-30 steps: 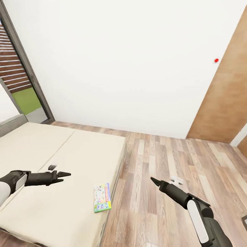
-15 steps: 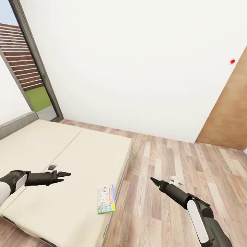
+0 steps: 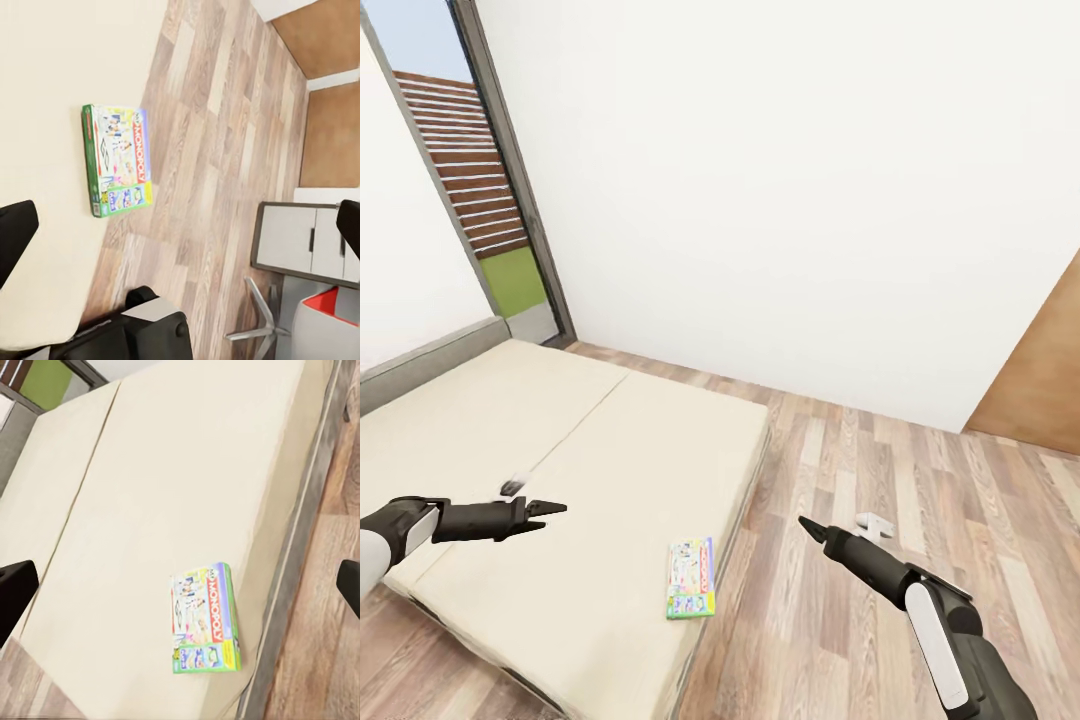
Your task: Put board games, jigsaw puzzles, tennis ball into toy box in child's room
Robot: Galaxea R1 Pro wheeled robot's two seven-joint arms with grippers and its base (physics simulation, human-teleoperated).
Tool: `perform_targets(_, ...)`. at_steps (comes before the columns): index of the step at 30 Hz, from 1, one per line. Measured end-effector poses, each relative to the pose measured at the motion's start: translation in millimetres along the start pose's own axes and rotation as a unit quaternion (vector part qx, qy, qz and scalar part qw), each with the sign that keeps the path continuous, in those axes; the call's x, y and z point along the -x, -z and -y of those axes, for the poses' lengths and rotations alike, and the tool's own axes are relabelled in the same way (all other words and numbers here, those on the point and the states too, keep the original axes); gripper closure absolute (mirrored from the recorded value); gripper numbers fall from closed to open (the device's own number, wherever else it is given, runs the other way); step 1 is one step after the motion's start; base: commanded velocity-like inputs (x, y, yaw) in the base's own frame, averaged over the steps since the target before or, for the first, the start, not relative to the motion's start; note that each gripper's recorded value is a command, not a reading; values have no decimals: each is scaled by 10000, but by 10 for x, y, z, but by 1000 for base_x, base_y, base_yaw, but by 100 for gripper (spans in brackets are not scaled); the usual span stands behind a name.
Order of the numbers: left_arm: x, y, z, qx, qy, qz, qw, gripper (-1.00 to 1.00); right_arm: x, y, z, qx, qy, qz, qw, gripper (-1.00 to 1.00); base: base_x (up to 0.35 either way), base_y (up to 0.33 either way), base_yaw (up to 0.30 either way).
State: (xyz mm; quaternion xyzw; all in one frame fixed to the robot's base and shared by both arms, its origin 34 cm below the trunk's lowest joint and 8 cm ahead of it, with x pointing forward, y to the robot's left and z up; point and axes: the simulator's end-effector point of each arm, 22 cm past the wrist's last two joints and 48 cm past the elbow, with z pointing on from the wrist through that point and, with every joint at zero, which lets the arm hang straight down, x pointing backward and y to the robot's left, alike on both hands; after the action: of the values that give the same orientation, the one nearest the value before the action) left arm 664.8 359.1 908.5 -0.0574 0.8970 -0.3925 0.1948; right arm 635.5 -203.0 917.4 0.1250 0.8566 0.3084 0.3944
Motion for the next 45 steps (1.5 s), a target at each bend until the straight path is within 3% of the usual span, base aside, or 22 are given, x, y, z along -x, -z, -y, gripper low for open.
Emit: perform_targets(45, 18, 19, 23, -5, -20, 25, 10000, -100, 20, 9, -32, 29, 21, 19, 10000, -100, 41, -53, 108)
